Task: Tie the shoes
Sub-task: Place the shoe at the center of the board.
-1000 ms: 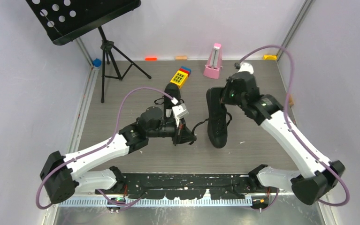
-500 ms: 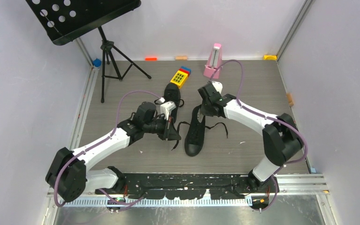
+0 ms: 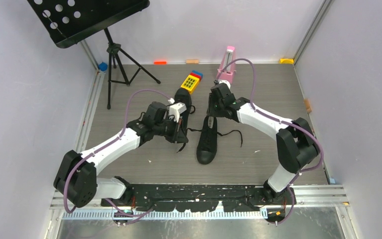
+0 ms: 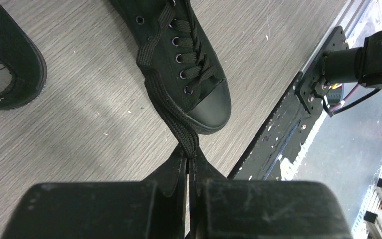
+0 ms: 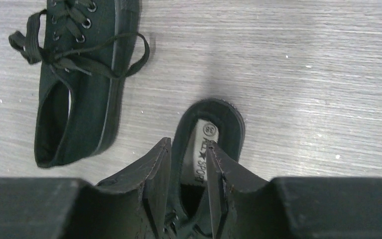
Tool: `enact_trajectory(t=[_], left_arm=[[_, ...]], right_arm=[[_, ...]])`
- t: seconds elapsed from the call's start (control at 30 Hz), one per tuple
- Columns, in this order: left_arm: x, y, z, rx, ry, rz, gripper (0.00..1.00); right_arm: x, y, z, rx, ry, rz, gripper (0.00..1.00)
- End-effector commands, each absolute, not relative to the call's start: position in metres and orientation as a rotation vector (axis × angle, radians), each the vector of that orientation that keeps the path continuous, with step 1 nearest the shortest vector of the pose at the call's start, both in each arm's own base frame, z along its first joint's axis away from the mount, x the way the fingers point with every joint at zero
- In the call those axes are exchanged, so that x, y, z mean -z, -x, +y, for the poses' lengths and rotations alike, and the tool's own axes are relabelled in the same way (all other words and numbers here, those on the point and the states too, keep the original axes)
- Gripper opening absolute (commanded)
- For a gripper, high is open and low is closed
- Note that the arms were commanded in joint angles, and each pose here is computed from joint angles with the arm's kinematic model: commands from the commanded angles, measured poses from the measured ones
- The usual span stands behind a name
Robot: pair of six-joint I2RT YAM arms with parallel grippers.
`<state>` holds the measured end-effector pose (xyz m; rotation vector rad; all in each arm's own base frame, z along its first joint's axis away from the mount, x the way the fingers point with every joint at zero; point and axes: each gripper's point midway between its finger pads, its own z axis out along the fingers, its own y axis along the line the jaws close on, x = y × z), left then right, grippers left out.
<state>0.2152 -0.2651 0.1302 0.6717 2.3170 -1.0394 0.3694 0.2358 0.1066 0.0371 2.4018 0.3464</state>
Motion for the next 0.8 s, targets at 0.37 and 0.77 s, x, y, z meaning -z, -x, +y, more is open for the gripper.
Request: enact_trajectory(t=[0.37, 0.77], left_arm=[[-0.151, -0.240, -0.264, 0.919, -0.733, 2.187, 0.00], [-0.169, -0.255, -0.258, 0.800, -0.732, 2.115, 0.00]], right_arm=[[-0.160, -0.287, 0.224, -0.736, 0.244, 2.291, 0.56], [-0.202, -0.279, 0.282, -1.041, 0.600, 2.054, 0.67]])
